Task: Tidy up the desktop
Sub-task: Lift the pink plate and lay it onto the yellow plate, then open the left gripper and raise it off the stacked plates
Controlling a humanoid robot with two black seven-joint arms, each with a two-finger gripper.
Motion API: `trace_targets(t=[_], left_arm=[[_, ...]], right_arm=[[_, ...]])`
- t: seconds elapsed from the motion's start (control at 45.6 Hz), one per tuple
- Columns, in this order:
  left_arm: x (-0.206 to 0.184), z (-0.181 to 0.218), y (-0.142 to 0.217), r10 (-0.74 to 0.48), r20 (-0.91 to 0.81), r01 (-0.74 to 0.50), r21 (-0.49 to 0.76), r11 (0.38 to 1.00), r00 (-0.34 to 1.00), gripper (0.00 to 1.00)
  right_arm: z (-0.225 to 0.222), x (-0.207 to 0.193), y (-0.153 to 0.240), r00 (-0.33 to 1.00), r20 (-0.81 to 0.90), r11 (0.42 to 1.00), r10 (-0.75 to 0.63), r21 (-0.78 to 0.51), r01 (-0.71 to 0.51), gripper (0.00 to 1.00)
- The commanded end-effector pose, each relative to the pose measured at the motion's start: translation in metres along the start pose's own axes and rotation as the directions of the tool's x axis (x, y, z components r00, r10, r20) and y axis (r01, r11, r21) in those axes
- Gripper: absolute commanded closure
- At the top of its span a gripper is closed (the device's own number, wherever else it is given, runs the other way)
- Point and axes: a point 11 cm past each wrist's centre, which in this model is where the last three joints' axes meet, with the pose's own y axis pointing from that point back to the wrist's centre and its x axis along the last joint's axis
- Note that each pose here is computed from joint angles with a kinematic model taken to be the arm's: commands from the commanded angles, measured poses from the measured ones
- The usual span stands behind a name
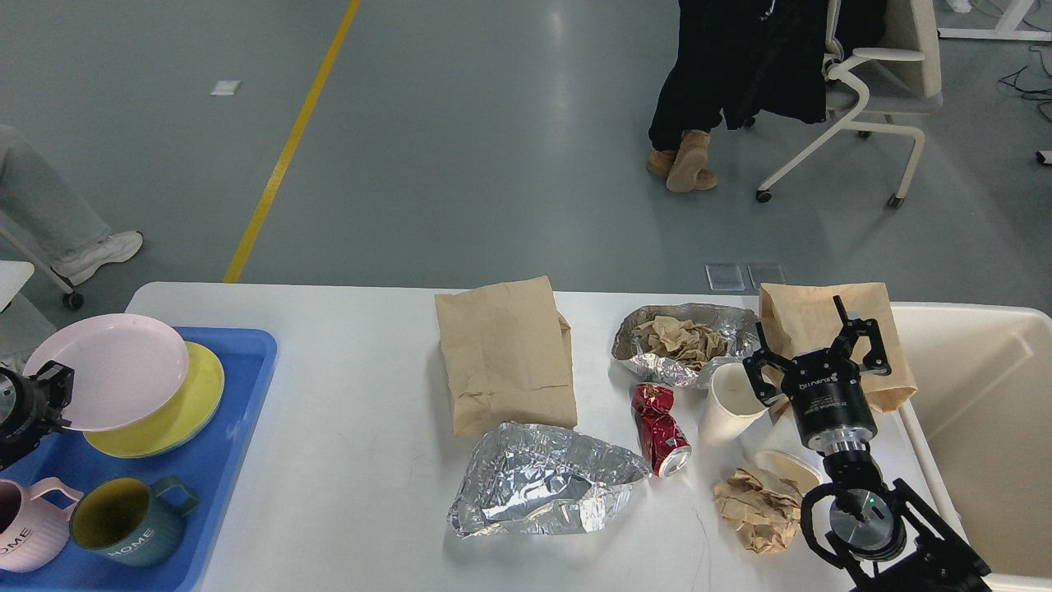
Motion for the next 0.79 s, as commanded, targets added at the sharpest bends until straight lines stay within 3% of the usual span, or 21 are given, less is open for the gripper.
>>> trace_targets(t=[0.0, 0.219, 0.548, 0.614, 0.636, 0.68, 0.768], left_arm=[[-0.009, 0.004, -0.003, -0.017, 0.010, 0.017, -0.003, 1.000, 1.000, 1.00], [-0.034, 0.001, -0.015, -0.056, 0.036, 0.055, 0.017, 0.998, 0.998, 1.00], [-0.036, 0.004, -0.016, -0.060, 0.022, 0.060, 0.007, 0.998, 0.998, 0.99], [-0.036, 0.005, -0.016, -0.057, 0.016, 0.057, 0.000, 0.998, 0.998, 0.88], [-0.035, 0.005, -0.016, -0.045, 0.011, 0.045, 0.001, 0.999, 0.999, 0.68], [-0.032, 0.005, -0.016, -0.026, 0.004, 0.026, 0.001, 1.000, 1.000, 0.52], [-0.030, 0.004, -0.016, 0.005, -0.006, -0.005, 0.008, 1.000, 1.000, 0.40]], right_arm=[[0.000, 0.000, 0.000, 1.000, 0.000, 1.000, 0.000, 0.000, 0.000, 0.00], [0.000, 0.000, 0.000, 1.000, 0.000, 1.000, 0.000, 0.000, 0.000, 0.00], [0.000, 0.000, 0.000, 1.000, 0.000, 1.000, 0.000, 0.000, 0.000, 0.00], [0.000, 0.000, 0.000, 1.000, 0.000, 1.000, 0.001, -0.001, -0.001, 0.00], [0.000, 0.000, 0.000, 1.000, 0.000, 1.000, 0.000, 0.000, 0.000, 0.00], [0.000, 0.000, 0.000, 1.000, 0.000, 1.000, 0.001, -0.001, -0.001, 0.00], [0.000, 0.000, 0.000, 1.000, 0.000, 1.000, 0.001, -0.001, -0.001, 0.00]])
